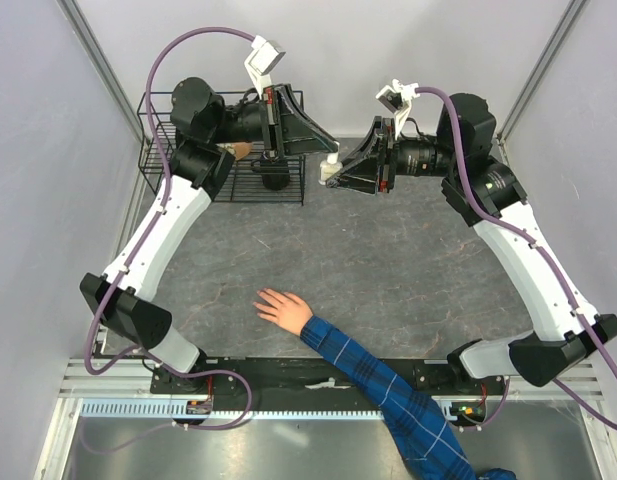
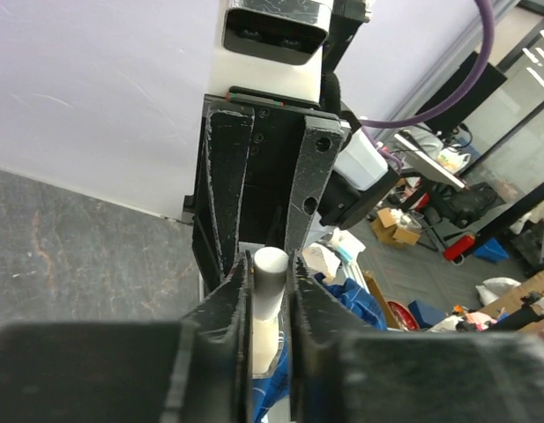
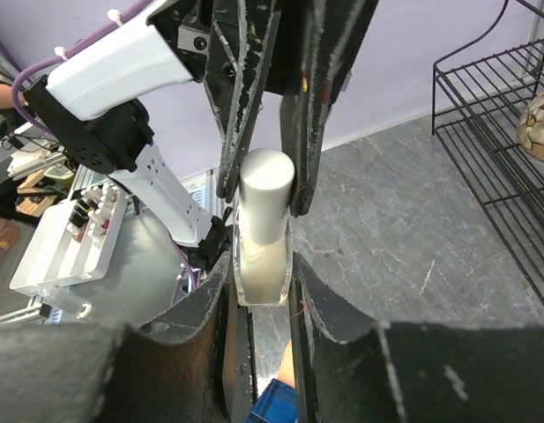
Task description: Paint the nails
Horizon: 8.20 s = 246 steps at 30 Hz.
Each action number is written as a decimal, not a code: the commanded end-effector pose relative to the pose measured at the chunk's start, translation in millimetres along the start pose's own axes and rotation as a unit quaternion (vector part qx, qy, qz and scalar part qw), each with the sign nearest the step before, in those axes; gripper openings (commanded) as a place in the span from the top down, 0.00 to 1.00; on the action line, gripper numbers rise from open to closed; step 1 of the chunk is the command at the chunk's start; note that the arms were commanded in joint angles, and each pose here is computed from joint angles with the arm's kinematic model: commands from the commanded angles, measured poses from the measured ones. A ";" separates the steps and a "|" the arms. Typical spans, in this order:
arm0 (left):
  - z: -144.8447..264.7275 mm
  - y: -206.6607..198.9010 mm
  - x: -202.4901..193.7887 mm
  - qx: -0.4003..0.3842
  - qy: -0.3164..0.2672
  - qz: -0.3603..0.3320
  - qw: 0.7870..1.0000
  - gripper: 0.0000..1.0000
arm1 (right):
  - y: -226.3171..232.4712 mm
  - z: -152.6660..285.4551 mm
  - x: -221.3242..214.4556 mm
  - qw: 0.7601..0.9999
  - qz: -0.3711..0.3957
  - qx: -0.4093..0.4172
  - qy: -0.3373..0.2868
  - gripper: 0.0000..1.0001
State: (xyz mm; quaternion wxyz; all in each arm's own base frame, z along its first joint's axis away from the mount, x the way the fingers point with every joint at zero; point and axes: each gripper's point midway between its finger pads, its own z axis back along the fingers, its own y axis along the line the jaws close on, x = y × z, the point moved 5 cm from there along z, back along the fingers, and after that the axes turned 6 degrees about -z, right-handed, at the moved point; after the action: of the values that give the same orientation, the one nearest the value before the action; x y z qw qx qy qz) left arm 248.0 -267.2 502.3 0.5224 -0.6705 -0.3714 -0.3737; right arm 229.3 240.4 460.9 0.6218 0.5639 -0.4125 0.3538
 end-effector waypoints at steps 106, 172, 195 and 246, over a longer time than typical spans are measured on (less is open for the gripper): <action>-8.4 -6.2 -9.8 0.353 0.022 -0.188 0.916 0.79 | -10.8 -18.5 15.1 0.874 0.197 -0.443 0.038 1.00; 10.1 -15.7 -0.5 0.369 0.019 -0.176 0.912 0.98 | -41.6 -8.1 22.7 0.912 0.083 -0.401 0.025 1.00; 34.7 -54.1 20.2 0.208 -0.009 -0.111 0.972 0.12 | -21.3 -0.3 -2.6 0.974 0.099 -0.196 0.056 1.00; 31.7 5.3 -40.8 0.297 0.167 0.028 0.940 0.50 | -15.9 -19.0 -32.7 0.974 0.103 -0.146 0.142 1.00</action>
State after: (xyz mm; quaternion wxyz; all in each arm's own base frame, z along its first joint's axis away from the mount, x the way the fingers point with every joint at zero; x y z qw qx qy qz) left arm 245.9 -244.3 450.4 0.7770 -0.4207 -0.3465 -0.3151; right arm 238.7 259.1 409.5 0.7315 0.3701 -0.3997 0.4102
